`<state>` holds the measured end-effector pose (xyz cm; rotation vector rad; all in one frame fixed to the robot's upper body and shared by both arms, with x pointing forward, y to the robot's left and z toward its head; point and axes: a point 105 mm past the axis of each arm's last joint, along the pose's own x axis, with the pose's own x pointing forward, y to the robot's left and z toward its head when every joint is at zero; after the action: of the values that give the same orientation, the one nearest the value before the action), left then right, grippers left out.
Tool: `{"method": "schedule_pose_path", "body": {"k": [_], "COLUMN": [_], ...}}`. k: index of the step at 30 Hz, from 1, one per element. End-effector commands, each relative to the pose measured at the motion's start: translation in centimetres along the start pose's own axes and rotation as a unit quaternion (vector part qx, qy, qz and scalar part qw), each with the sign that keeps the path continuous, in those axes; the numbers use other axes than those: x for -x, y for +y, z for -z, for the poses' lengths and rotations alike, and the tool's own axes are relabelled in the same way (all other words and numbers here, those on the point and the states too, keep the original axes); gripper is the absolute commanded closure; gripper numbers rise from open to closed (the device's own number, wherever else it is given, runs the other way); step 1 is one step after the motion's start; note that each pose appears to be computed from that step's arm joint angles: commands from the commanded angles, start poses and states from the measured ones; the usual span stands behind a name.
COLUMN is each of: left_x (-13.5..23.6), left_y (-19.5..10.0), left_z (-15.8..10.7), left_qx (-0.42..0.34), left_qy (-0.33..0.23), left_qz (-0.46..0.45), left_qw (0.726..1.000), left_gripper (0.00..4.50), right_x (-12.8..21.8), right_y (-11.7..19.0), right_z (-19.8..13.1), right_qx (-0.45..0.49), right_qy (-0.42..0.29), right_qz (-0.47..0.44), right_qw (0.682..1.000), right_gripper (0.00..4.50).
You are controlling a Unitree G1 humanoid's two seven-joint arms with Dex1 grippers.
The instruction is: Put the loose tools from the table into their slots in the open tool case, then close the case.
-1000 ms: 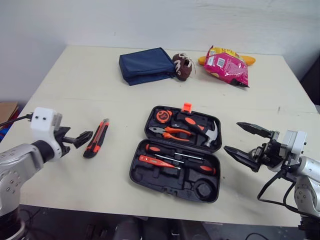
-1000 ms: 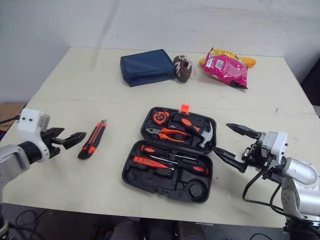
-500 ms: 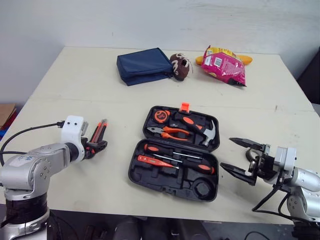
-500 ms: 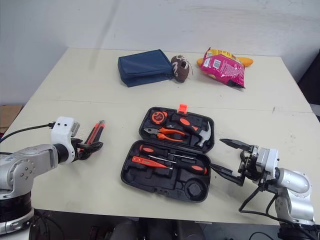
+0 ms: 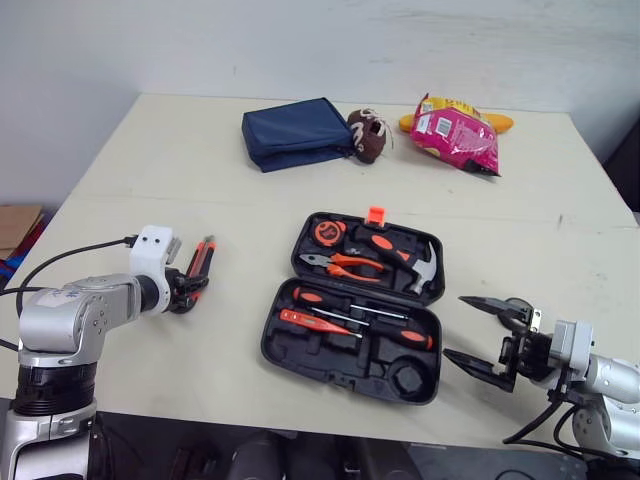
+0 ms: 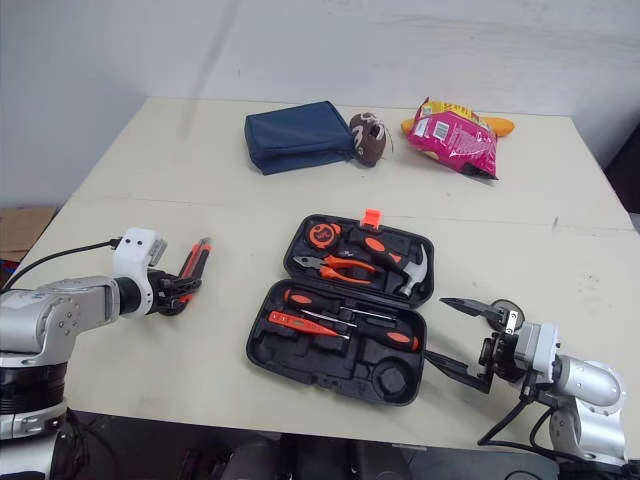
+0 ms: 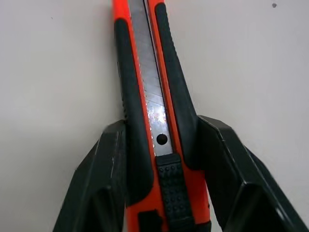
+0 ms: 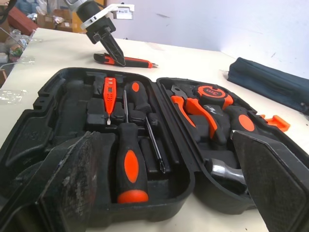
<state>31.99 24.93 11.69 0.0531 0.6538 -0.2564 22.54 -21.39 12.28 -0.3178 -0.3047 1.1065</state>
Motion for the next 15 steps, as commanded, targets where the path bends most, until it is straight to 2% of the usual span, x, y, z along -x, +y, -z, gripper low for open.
{"method": "schedule_pose_path", "body": {"k": [1, 5, 6, 8, 9, 12, 13, 15], "left_x": [0.5, 2.7, 3.8, 5.3, 5.6, 7.3, 7.5, 7.6], "left_y": [0.1, -1.6, -3.3, -6.2, -7.1, -11.6, -13.2, -14.4], "left_z": [-1.4, -5.1, -6.2, -6.5, -6.2, -4.8, -3.7, -2.4], "left_qx": [-0.036, -0.147, -0.219, -0.330, -0.358, -0.444, -0.479, -0.512], "left_qy": [-0.041, -0.133, -0.160, -0.170, -0.162, -0.157, -0.135, -0.107], "left_qz": [0.007, 0.066, 0.115, 0.191, 0.221, 0.368, 0.416, 0.457], "left_qw": [0.998, 0.978, 0.956, 0.909, 0.893, 0.802, 0.761, 0.719], "left_gripper": [3.01, 3.01, 3.01, 3.01, 3.01, 3.01, 3.01, 3.01], "right_x": [-1.0, -1.9, -2.2, -2.7, -2.9, -3.2, -3.3, -3.4], "right_y": [0.1, 0.3, 0.4, 0.7, 0.9, 1.1, 1.0, 1.0], "right_z": [-1.8, -3.5, -4.2, -5.2, -5.4, -5.2, -5.1, -4.9], "right_qx": [0.019, 0.025, 0.025, 0.022, 0.019, 0.010, 0.007, 0.004], "right_qy": [-0.019, -0.025, -0.028, -0.030, -0.028, -0.018, -0.014, -0.011], "right_qz": [-0.006, -0.017, -0.024, -0.039, -0.047, -0.060, -0.061, -0.061], "right_qw": [1.000, 0.999, 0.999, 0.999, 0.998, 0.998, 0.998, 0.998], "right_gripper": [0.00, 0.00, 0.00, 0.00, 0.00, 0.00, 0.00, 0.00]}}
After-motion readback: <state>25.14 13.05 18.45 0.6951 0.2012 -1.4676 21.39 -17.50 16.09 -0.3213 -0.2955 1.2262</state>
